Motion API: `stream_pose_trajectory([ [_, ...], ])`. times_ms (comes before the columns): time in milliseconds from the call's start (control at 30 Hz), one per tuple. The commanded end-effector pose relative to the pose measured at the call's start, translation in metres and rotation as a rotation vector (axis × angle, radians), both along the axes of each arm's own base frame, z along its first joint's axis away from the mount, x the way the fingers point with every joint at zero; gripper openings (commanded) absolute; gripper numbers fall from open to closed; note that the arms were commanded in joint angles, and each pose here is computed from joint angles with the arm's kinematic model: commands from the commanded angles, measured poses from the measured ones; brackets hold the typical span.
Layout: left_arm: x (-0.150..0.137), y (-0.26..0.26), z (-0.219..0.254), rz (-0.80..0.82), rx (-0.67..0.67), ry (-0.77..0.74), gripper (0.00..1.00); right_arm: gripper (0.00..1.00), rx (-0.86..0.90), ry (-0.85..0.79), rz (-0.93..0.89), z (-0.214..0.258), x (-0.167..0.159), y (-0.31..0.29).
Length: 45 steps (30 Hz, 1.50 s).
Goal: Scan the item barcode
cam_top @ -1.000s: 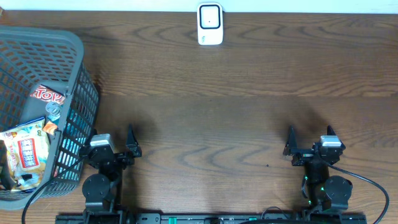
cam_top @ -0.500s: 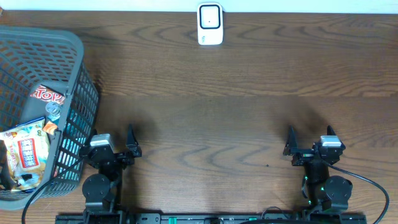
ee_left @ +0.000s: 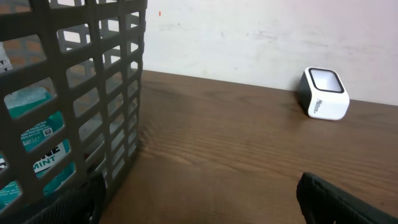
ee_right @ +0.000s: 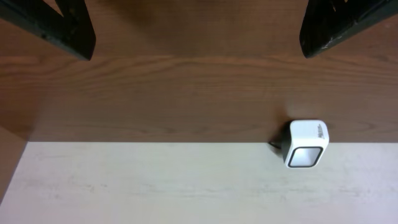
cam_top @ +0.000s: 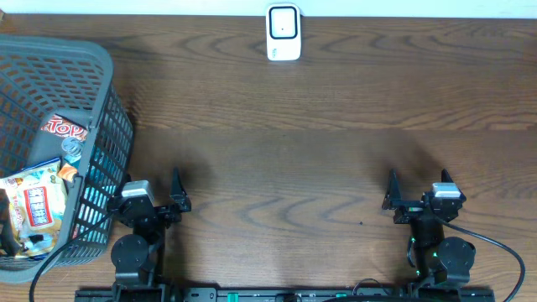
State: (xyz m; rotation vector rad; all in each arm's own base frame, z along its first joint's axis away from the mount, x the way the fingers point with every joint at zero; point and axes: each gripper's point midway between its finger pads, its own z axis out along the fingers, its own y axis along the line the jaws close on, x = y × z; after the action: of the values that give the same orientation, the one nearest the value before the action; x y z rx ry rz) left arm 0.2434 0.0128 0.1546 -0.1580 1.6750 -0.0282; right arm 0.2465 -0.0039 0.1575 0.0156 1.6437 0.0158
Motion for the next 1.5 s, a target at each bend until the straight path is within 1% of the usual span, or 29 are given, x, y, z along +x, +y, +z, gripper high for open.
stream_pose_trajectory([
  [0,0.0,-0.002,-0.019,-0.01,0.008,0.048,0.98,0.99,0.013,0.006,-0.012,-0.002,0.0,-0.002],
  [167,0.0,-0.003,-0.019,-0.018,0.005,0.047,0.98,0.99,0.013,0.006,-0.012,-0.002,0.0,-0.002],
  [267,0.001,-0.01,-0.015,-0.051,-0.061,0.028,0.98,0.99,0.013,0.006,-0.012,-0.002,0.0,-0.002],
  [333,0.001,-0.022,-0.01,-0.117,-0.094,0.011,0.98,0.99,0.013,0.006,-0.012,-0.002,0.0,-0.002],
  [500,-0.004,-0.055,0.003,-0.313,-0.115,-0.009,0.98,0.99,0.013,0.006,-0.012,-0.002,0.0,-0.002],
  [567,-0.007,-0.063,0.012,-0.358,-0.117,-0.024,0.98,0.99,0.013,0.006,-0.012,-0.002,0.0,-0.002],
  [633,-0.009,-0.065,0.018,-0.373,-0.119,-0.036,0.98,0.99,0.013,0.006,-0.012,-0.002,0.0,-0.002],
  [867,-0.015,-0.065,0.064,-0.373,-0.193,-0.109,0.98,0.99,0.013,0.006,-0.012,-0.002,0.0,-0.002],
  [1033,-0.016,-0.065,0.092,-0.372,-0.256,-0.119,0.98,0.99,0.013,0.006,-0.012,-0.002,0.0,-0.002],
  [1100,-0.012,-0.067,0.112,-0.378,-0.289,-0.106,0.98,0.99,0.013,0.006,-0.011,-0.002,0.0,-0.002],
  [1267,0.002,-0.086,0.156,-0.492,-0.301,-0.056,0.98,0.99,0.013,0.006,-0.011,-0.002,0.0,-0.002],
  [1333,0.013,-0.086,0.168,-0.484,-0.345,-0.009,0.98,0.99,0.013,0.006,-0.012,-0.002,0.0,-0.002],
  [1467,0.029,-0.086,0.194,-0.471,-0.363,0.062,0.98,0.99,0.013,0.006,-0.012,-0.002,0.0,-0.002],
])
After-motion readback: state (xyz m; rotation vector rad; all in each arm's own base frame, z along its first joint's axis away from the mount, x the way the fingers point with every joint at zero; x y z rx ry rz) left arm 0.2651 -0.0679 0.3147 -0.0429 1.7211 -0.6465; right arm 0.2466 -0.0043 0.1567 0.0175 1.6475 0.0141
